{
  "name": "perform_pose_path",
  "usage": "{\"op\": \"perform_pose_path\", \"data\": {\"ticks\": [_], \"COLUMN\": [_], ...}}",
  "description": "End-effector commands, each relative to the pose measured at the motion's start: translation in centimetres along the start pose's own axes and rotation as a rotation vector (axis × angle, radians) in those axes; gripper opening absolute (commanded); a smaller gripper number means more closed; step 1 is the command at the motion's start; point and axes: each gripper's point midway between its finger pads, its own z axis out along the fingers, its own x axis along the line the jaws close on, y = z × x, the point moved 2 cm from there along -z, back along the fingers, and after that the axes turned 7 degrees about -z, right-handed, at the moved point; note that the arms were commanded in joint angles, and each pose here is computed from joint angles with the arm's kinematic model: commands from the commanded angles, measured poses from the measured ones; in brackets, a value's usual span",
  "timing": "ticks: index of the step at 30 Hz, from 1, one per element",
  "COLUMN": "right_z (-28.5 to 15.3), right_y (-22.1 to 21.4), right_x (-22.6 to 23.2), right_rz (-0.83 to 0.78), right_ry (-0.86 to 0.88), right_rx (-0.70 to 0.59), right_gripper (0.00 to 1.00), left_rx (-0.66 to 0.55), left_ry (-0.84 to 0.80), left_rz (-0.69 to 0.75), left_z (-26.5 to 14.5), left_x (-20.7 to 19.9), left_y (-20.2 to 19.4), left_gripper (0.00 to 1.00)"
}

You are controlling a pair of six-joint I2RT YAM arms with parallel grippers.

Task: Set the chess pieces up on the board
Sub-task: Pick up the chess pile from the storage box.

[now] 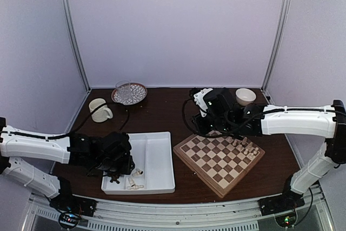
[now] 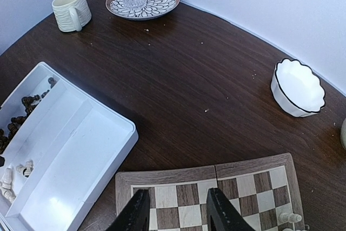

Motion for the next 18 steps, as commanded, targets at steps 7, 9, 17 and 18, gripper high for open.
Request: {"op": "perform_pose_path", "data": {"ticks": [7, 9, 17, 18], "right_z": [-0.5, -0.6, -0.6, -0.7], "right_y": [0.2, 0.2, 0.2, 0.3], "right_x": [1.4, 1.6, 1.7, 1.7], "right_rz": [-0.025, -0.031, -0.050, -0.052], "right_ry": [0.014, 0.016, 0.007, 0.005], "right_rx": [-0.036, -0.034, -0.032, -0.034], "right_gripper": [0.38, 0.38, 0.38, 0.38], "left_rx": [0.056, 0.065, 0.098, 0.102], "left_ry": [0.046, 0.048, 0.156, 0.158], "left_rz": [-0.020, 0.005, 0.138, 0.147], "left_z": [0.9, 1.3, 2.1, 2.2], "left_x": [-1.7, -2.2, -1.9, -1.9], "left_y": [-0.9, -1.0, -1.1, -1.2], "left_gripper": [0.39, 0.39, 0.39, 0.40]}}
